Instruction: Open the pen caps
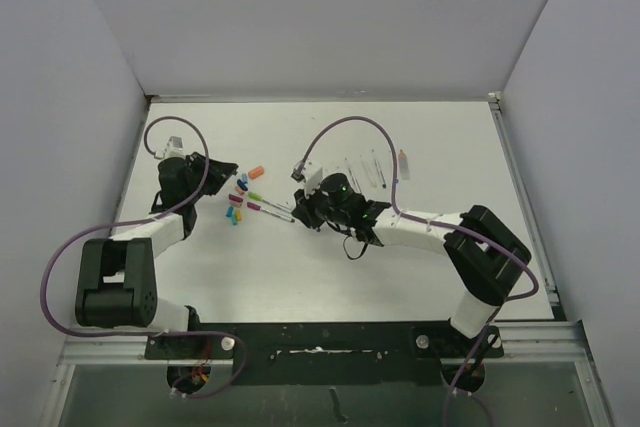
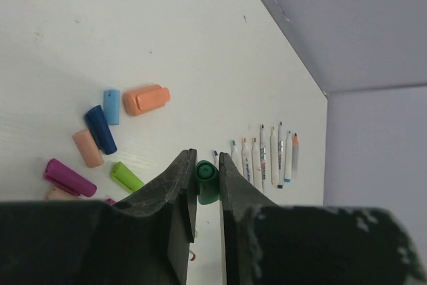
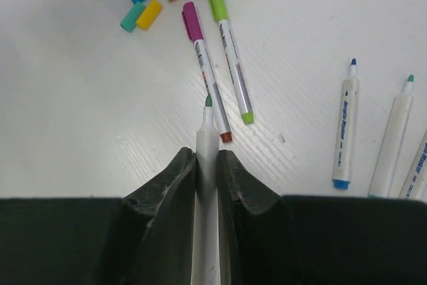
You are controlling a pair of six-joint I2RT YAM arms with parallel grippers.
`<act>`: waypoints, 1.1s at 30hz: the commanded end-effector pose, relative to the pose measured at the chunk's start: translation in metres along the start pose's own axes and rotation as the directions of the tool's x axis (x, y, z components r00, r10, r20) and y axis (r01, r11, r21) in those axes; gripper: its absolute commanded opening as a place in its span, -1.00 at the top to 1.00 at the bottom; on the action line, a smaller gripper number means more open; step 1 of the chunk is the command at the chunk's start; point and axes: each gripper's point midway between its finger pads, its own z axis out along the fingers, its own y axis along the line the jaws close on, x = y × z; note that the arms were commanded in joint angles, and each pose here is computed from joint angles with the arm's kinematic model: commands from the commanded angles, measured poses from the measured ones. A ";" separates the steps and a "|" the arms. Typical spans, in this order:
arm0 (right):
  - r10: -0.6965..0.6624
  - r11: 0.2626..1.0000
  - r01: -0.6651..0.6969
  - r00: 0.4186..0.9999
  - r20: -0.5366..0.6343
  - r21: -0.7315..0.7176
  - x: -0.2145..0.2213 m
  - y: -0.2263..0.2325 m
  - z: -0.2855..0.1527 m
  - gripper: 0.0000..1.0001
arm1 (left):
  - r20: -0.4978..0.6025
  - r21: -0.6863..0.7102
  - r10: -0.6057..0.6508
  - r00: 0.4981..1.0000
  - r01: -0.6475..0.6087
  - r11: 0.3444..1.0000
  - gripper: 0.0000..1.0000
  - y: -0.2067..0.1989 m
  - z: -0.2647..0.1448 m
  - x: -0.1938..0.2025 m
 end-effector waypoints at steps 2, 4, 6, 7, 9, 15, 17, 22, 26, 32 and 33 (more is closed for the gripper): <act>-0.018 1.000 0.017 0.999 0.037 0.020 -0.019 -0.003 -0.011 1.00 | 0.129 -0.024 0.066 0.989 -0.064 0.998 1.00 -0.003 0.007 -0.034; -0.029 0.998 0.028 0.999 0.024 0.060 -0.019 -0.013 -0.007 1.00 | 0.129 -0.025 0.065 0.989 -0.062 0.998 1.00 -0.001 0.004 -0.034; -0.042 0.995 0.042 0.999 -0.003 0.093 -0.016 -0.025 0.001 1.00 | 0.129 -0.032 0.065 0.990 -0.061 0.998 1.00 0.002 -0.002 -0.033; -0.048 0.993 0.050 0.999 -0.015 0.106 -0.016 -0.030 0.006 1.00 | 0.127 -0.039 0.067 0.990 -0.062 0.997 1.00 0.005 -0.005 -0.032; -0.064 0.990 0.067 0.998 -0.029 0.126 -0.015 -0.039 0.015 1.00 | 0.124 -0.053 0.071 0.990 -0.065 0.997 1.00 0.011 -0.012 -0.030; -0.109 0.981 0.114 0.993 -0.040 0.156 -0.014 -0.061 0.048 1.00 | 0.101 -0.115 0.075 0.992 -0.063 0.991 1.00 0.038 -0.037 -0.018; -0.117 0.980 0.122 0.992 -0.046 0.157 -0.014 -0.067 0.058 1.00 | 0.098 -0.128 0.064 0.993 -0.052 0.990 1.00 0.046 -0.043 -0.014; -0.126 0.978 0.134 0.990 -0.061 0.158 -0.010 -0.077 0.076 1.00 | 0.088 -0.166 0.056 0.995 -0.041 0.985 1.00 0.065 -0.054 -0.005; -0.122 0.979 0.131 0.990 -0.067 0.156 -0.005 -0.082 0.084 1.00 | 0.081 -0.192 0.054 0.995 -0.037 0.981 1.00 0.077 -0.057 -0.002; -0.118 0.979 0.128 0.990 -0.074 0.156 -0.001 -0.086 0.088 1.00 | 0.064 -0.216 0.043 0.997 -0.028 0.976 1.00 0.093 -0.054 0.006; -0.114 0.980 0.125 0.991 -0.074 0.157 0.000 -0.087 0.089 0.97 | 0.059 -0.220 0.037 0.998 -0.024 0.975 1.00 0.096 -0.054 0.009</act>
